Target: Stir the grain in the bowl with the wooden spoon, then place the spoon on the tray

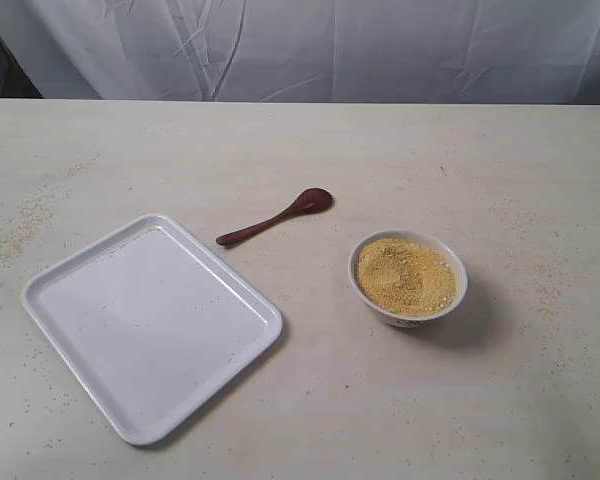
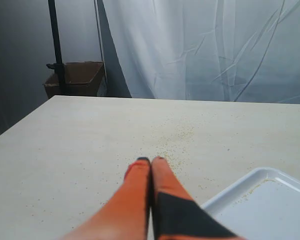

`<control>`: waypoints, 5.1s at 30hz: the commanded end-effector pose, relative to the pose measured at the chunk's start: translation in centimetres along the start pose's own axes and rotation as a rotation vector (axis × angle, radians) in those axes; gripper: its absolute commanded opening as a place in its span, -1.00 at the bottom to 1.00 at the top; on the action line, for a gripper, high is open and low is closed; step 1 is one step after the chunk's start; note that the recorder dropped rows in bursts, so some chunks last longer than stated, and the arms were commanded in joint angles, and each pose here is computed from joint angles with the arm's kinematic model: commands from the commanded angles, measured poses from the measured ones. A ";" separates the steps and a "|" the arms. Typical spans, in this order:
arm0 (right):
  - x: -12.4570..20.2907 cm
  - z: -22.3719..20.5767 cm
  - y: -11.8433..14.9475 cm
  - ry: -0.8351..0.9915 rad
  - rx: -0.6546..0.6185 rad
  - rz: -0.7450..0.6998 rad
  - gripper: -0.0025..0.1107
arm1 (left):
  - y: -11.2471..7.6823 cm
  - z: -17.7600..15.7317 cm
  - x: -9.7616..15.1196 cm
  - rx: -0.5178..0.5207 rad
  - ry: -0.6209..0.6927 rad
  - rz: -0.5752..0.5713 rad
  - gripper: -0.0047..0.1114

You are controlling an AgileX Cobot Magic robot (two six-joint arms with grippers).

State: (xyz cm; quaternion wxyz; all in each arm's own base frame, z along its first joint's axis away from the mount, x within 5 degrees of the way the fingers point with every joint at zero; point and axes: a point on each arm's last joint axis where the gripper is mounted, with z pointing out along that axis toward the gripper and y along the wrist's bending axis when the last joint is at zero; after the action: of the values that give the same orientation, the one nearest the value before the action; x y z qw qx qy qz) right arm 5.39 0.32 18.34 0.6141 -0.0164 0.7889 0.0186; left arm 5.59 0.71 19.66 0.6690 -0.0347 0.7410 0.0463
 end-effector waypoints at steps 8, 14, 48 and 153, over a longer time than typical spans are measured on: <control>0.0 0.0 0.0 -0.009 -0.004 -0.001 -0.97 | 0.0 0.0 0.0 0.005 -0.007 -0.003 -0.92; 0.0 0.0 0.0 -0.011 -0.004 -0.001 -0.97 | 0.0 0.0 0.0 0.005 -0.007 -0.003 -0.92; 0.0 0.0 0.0 -0.009 -0.004 -0.001 -0.97 | -0.1 0.0 -0.4 0.008 -0.054 -0.003 -0.92; 0.0 0.0 0.0 -0.009 -0.004 0.000 -0.97 | -27.7 31.7 1.7 1.222 0.483 0.364 -0.92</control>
State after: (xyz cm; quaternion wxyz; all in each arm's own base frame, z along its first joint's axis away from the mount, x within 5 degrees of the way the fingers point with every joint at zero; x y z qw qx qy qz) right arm 5.39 0.32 18.34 0.6140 -0.0156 0.7889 0.0192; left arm 40.42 -22.92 12.69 0.3644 0.4612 0.7668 -0.2577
